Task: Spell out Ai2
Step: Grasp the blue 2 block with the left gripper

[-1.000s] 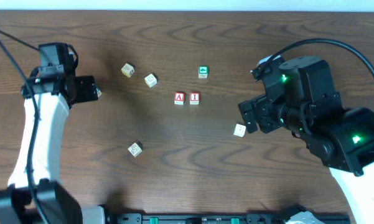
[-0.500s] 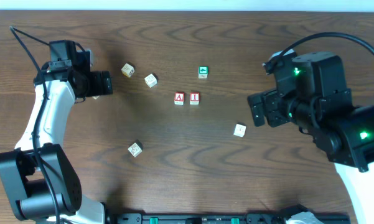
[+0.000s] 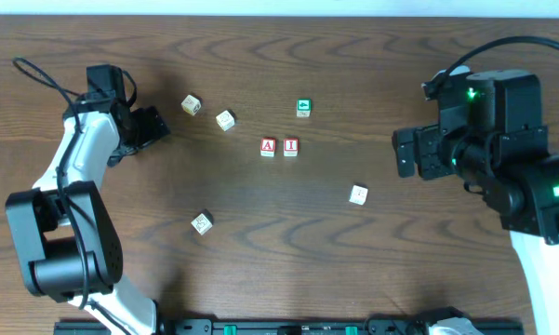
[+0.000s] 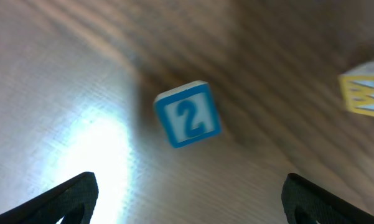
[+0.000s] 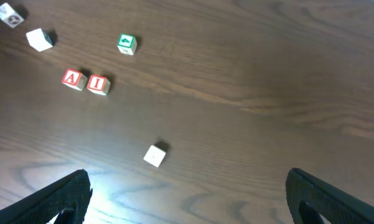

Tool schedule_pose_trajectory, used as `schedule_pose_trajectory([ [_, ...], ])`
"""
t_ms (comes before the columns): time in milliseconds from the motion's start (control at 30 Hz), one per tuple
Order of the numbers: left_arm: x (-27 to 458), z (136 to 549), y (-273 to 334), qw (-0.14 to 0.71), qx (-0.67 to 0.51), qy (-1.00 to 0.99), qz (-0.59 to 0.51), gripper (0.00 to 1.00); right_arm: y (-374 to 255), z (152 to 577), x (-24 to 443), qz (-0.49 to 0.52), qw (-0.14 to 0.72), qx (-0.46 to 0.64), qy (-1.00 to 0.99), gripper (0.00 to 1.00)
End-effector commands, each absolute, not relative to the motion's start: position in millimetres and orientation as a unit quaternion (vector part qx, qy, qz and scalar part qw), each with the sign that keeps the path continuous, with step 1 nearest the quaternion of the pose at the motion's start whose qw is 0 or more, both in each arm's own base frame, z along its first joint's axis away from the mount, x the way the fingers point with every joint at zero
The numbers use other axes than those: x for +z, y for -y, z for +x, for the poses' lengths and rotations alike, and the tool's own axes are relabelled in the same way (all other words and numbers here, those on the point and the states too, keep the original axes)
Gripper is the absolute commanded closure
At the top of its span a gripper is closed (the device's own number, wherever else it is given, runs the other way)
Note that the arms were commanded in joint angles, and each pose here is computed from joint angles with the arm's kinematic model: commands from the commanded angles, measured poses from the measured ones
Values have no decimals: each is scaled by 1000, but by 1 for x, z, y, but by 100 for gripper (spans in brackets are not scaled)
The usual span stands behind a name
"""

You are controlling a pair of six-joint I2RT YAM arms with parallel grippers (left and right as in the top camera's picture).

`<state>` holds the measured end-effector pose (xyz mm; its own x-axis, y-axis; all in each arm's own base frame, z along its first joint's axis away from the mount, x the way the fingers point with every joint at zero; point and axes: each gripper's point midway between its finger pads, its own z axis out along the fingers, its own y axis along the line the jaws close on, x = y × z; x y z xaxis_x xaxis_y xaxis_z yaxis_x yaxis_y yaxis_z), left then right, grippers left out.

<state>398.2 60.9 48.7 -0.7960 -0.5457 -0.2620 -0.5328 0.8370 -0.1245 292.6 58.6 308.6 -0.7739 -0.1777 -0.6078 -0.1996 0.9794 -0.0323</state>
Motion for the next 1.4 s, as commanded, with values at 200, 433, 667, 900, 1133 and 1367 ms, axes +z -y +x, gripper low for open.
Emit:
schedule_pose_trajectory([
  [200,58,425,-73,156,-22,-912,-378,0,-59,303,296,-101,298,19,-949,1],
  [433,41,437,-64,122,-47,-912,-389,5,-59,302,295,-101,296,19,-950,1],
  [667,28,432,-63,95,-42,-908,-405,14,-59,303,296,-101,299,19,-949,1],
  [900,12,428,-57,68,-53,-901,-426,27,-58,302,295,-101,295,19,-950,1],
  [1133,7,428,-58,66,-51,-900,-428,27,-58,302,295,-101,295,19,-950,1],
  [1367,7,428,-66,75,-30,-900,-427,30,-58,302,295,-101,295,19,-950,1],
])
